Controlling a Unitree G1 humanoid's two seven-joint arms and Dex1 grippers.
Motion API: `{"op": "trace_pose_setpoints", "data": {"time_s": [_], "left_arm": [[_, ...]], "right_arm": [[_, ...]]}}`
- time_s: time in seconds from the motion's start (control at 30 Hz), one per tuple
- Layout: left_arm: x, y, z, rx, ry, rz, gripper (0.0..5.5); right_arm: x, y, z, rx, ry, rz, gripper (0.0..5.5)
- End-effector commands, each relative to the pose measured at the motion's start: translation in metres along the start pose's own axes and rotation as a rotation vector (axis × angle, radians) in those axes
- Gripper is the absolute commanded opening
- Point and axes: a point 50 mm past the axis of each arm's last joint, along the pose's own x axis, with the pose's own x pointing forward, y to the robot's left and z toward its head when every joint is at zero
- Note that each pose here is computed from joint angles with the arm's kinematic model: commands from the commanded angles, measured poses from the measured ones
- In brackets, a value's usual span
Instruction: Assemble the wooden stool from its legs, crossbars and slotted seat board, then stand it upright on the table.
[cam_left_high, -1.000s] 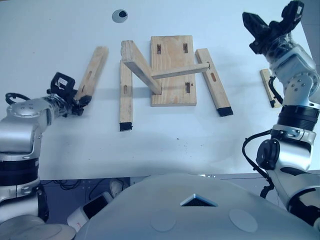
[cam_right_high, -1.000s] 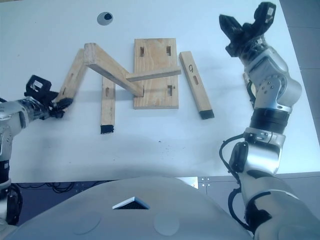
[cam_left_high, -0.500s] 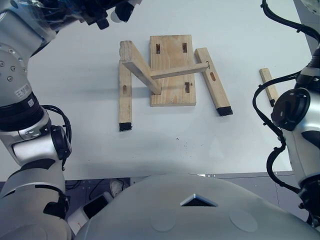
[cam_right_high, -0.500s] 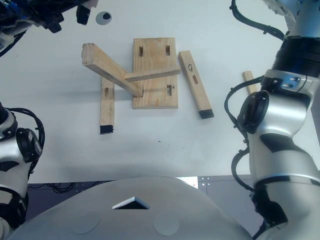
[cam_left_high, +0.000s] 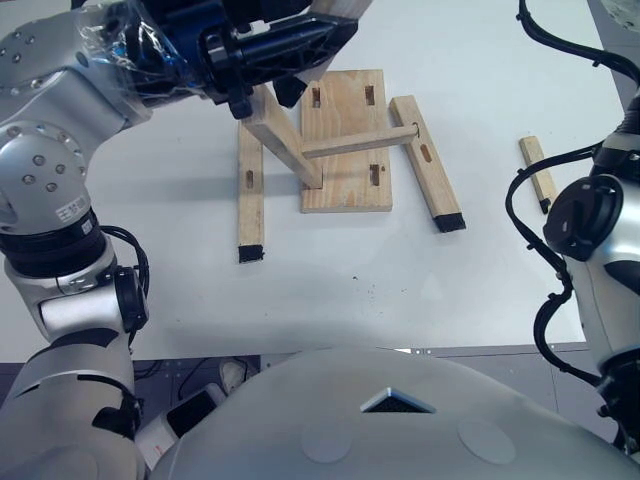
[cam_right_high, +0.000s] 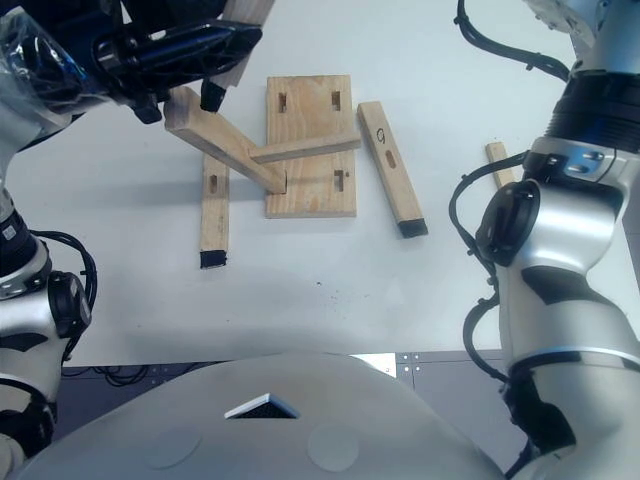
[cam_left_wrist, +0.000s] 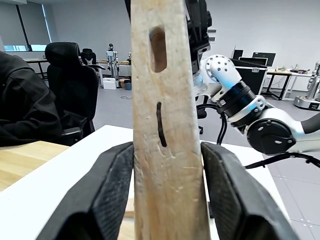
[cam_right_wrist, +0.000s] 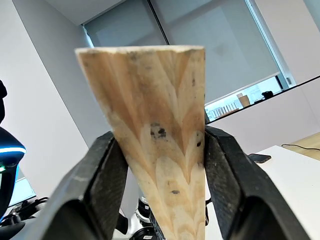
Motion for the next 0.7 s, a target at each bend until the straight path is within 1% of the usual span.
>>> {"op": "trace_pose_setpoints", "data": {"time_s": [0.03,0.13,0.17,0.3,0.4,0.5,0.6,0.7], "left_arm": [[0.000,0.004,0.001,0.014,0.006,0.034,2.10],[0.002,0.012,0.006,0.037,-0.031,0.079,2.10],[0.002,0.016,0.008,0.033,-0.051,0.103,2.46],[-0.001,0.024,0.019,0.025,-0.121,0.158,2.99],[-0.008,0.018,0.034,0.003,-0.219,0.134,3.04],[-0.018,0.019,0.048,-0.051,-0.342,0.144,3.04],[-0.026,0.030,0.053,-0.078,-0.390,0.244,3.04],[-0.030,0.034,0.047,-0.096,-0.366,0.298,3.04]], "right_arm": [[0.004,0.016,0.010,-0.024,0.004,0.109,2.15],[0.007,0.013,0.018,-0.111,-0.038,0.042,2.15],[0.008,0.012,0.022,-0.143,-0.049,0.016,2.15],[0.011,0.008,0.024,-0.309,-0.024,-0.122,2.10],[0.005,0.005,0.028,-0.423,-0.030,-0.262,2.05],[-0.005,0.000,0.028,-0.488,-0.027,-0.365,2.05],[-0.024,-0.002,0.014,-0.520,0.085,-0.414,2.05],[-0.049,-0.006,-0.013,-0.514,0.216,-0.481,2.05]]}}
